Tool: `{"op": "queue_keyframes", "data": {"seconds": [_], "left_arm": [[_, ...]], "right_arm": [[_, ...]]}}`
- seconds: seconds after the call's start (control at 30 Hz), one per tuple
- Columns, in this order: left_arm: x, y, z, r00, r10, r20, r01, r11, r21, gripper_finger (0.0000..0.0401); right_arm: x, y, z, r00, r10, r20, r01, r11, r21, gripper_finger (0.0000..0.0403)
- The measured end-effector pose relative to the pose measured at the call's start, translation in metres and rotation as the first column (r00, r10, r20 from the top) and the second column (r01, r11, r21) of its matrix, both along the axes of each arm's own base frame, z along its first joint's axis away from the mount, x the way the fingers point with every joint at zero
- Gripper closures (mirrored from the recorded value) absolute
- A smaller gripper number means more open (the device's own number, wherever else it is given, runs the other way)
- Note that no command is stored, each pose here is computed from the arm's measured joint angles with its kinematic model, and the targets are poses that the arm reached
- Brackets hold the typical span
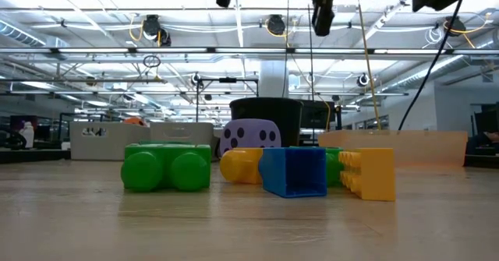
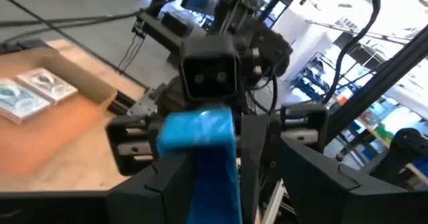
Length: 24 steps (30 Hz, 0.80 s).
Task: Pick & Place Toys
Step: Put the blue game piece into the right gray bin
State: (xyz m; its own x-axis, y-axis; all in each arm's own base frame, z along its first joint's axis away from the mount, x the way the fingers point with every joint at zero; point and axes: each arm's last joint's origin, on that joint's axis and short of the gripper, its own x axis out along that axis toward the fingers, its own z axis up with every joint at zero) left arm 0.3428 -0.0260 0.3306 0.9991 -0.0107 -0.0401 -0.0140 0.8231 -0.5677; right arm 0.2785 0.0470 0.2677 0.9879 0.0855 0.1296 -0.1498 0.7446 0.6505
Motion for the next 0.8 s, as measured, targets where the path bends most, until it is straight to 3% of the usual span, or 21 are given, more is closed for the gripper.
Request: {"op": "queue_keyframes", "data": {"seconds": [0.3, 0.53, 0.8], "left_arm": [[0.001, -0.001, 0.010, 0.991, -0.024, -0.128, 0.030, 0.999, 0.041, 0.0187], [0.000, -0.001, 0.029, 0.983, -0.032, -0.182, 0.058, 0.989, 0.136, 0.0187], [0.025, 0.004, 0.035, 0.943, -0.109, -0.313, 0.156, 0.979, 0.128, 0.0187]], "right_arm": [[-0.020, -0.003, 0.007, 0.992, 0.009, -0.126, -0.017, 0.998, -0.062, 0.0265], [-0.024, -0.002, 0.003, 0.971, 0.135, -0.198, -0.143, 0.989, -0.028, 0.0266], [-0.018, -0.001, -0.006, 0.945, 0.223, -0.238, -0.230, 0.973, 0.001, 0.0266]]}}
